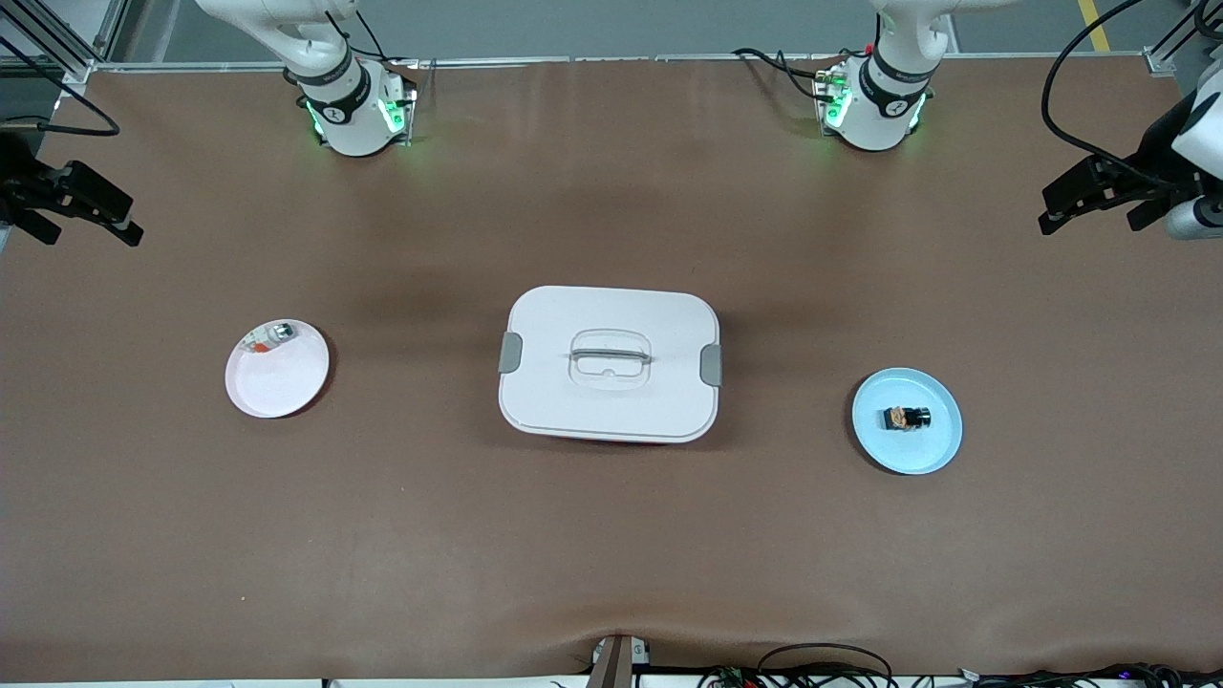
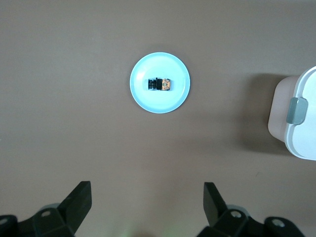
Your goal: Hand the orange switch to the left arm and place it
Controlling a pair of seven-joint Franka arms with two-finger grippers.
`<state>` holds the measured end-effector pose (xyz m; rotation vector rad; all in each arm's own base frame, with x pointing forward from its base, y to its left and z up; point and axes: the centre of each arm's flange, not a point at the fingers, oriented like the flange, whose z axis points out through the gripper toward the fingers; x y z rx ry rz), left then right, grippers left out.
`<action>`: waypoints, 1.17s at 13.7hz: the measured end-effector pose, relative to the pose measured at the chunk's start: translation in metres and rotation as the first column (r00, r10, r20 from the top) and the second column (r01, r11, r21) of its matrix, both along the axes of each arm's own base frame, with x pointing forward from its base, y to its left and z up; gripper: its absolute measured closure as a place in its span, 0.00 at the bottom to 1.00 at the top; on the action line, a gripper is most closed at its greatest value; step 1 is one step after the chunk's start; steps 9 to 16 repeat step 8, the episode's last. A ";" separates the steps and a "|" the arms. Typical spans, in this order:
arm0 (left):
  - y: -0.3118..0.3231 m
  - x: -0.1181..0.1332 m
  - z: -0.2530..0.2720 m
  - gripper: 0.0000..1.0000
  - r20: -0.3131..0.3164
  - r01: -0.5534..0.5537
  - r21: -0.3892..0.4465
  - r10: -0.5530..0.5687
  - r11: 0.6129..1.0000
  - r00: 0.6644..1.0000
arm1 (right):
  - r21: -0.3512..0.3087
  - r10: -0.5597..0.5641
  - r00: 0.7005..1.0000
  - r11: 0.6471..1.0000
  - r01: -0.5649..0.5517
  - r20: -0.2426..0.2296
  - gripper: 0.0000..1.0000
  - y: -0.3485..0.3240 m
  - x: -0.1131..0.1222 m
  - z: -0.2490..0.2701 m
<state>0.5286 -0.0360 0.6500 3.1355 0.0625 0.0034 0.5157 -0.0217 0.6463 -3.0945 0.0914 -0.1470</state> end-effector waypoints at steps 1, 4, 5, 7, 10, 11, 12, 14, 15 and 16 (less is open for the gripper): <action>0.000 0.000 0.000 0.00 0.000 -0.001 0.000 0.001 1.000 1.000 | 0.000 0.000 1.000 1.000 0.000 0.000 0.00 0.000 0.000 0.000; 0.001 0.000 0.000 0.00 0.001 -0.003 0.000 0.003 1.000 1.000 | 0.000 0.000 1.000 1.000 0.000 0.000 0.00 0.000 0.000 0.000; 0.002 0.000 0.000 0.00 0.000 -0.004 0.000 0.004 1.000 1.000 | 0.000 0.000 1.000 1.000 0.000 0.000 0.00 0.000 0.000 0.000; 0.004 0.001 -0.001 0.00 -0.001 -0.008 0.000 0.008 1.000 1.000 | 0.000 0.000 1.000 1.000 0.000 0.000 0.00 0.000 0.000 0.000; 0.007 0.001 -0.001 0.00 -0.001 -0.012 0.000 0.012 1.000 1.000 | 0.000 0.000 1.000 1.000 0.000 0.000 0.00 0.000 0.000 0.000; 0.007 0.001 -0.001 0.00 -0.001 -0.012 0.000 0.012 1.000 1.000 | 0.000 0.000 1.000 1.000 0.000 0.000 0.00 0.000 0.000 0.000; 0.007 0.001 -0.001 0.00 -0.001 -0.012 0.000 0.012 1.000 1.000 | 0.000 0.000 1.000 1.000 0.000 0.000 0.00 0.000 0.000 0.000; 0.007 0.001 -0.001 0.00 -0.001 -0.012 0.000 0.012 1.000 1.000 | 0.000 0.000 1.000 1.000 0.000 0.000 0.00 0.000 0.000 0.000; 0.007 0.001 -0.001 0.00 -0.001 -0.012 0.000 0.012 1.000 1.000 | 0.000 0.000 1.000 1.000 0.000 0.000 0.00 0.000 0.000 0.000; 0.007 0.001 -0.001 0.00 -0.001 -0.012 0.000 0.012 1.000 1.000 | 0.000 0.000 1.000 1.000 0.000 0.000 0.00 0.000 0.000 0.000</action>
